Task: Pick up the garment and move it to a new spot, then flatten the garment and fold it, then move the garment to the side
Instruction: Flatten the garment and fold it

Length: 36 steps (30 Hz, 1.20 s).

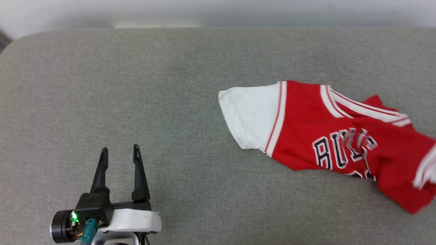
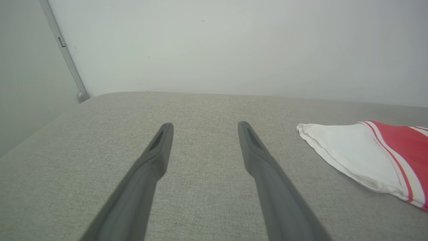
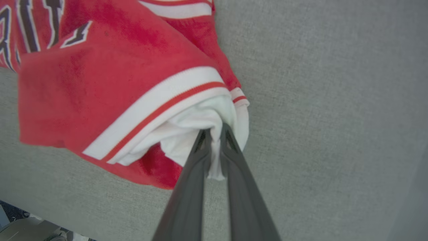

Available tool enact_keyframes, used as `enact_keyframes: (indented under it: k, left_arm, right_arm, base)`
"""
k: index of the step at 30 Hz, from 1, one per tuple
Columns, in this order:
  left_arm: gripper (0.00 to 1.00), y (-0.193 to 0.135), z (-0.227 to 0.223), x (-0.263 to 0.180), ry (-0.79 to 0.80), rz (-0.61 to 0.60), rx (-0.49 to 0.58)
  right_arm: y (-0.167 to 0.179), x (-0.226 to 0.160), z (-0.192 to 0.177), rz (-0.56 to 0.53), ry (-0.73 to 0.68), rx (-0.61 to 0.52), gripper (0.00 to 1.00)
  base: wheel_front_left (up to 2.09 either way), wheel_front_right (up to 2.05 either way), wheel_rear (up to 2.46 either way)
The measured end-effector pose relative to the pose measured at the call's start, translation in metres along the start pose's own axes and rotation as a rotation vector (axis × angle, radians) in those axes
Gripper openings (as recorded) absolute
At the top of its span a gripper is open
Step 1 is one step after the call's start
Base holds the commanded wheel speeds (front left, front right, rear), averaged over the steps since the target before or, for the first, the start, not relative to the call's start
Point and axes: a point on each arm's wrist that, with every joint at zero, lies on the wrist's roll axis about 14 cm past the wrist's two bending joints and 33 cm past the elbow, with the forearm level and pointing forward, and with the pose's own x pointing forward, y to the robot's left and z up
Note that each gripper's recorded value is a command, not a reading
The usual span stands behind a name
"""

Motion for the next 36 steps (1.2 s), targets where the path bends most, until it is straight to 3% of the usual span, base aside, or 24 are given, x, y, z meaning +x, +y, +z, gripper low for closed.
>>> enact_keyframes:
  k: [4, 9, 10, 11, 20, 27, 31, 36]
  left_arm:
    - [1.00, 0.000, -0.001, 0.002, 0.000, -0.005, 0.005]
    - [1.00, 0.000, -0.001, 0.002, 0.000, -0.002, 0.006]
    - [1.00, 0.000, -0.001, 0.002, 0.000, -0.001, 0.006]
    - [1.00, 0.000, -0.001, 0.000, 0.002, -0.003, 0.005]
    - [1.00, -0.003, 0.006, -0.007, -0.015, -0.012, 0.000]
    - [1.00, -0.005, 0.011, -0.012, -0.027, -0.020, -0.001]
    - [1.00, -0.004, 0.013, -0.014, -0.031, -0.019, 0.001]
    - [1.00, -0.001, 0.010, -0.016, -0.021, -0.011, 0.003]
  right_arm:
    - [-0.002, 0.016, -0.060, -0.019, 0.165, 0.022, 0.00]
    - [-0.003, 0.024, -0.070, -0.038, 0.151, 0.066, 0.00]
    - [-0.004, 0.023, -0.066, -0.042, 0.126, 0.071, 0.34]
    - [-0.004, 0.023, -0.062, -0.048, 0.099, 0.068, 1.00]
    - [-0.016, -0.031, 0.040, -0.107, -0.309, -0.068, 1.00]
    - [0.018, -0.080, 0.106, -0.057, -0.497, -0.216, 1.00]
    - [0.060, -0.080, 0.112, 0.032, -0.440, -0.295, 1.00]
    - [0.097, -0.056, 0.094, 0.103, -0.244, -0.398, 1.00]
  base:
    - [0.00, 0.00, 0.00]
    - [0.00, 0.00, 0.00]
    - [0.00, 0.00, 0.00]
    - [0.00, 0.00, 0.00]
    - [0.00, 0.00, 0.00]
    - [0.00, 0.00, 0.00]
    - [0.00, 0.00, 0.00]
    - [0.00, 0.00, 0.00]
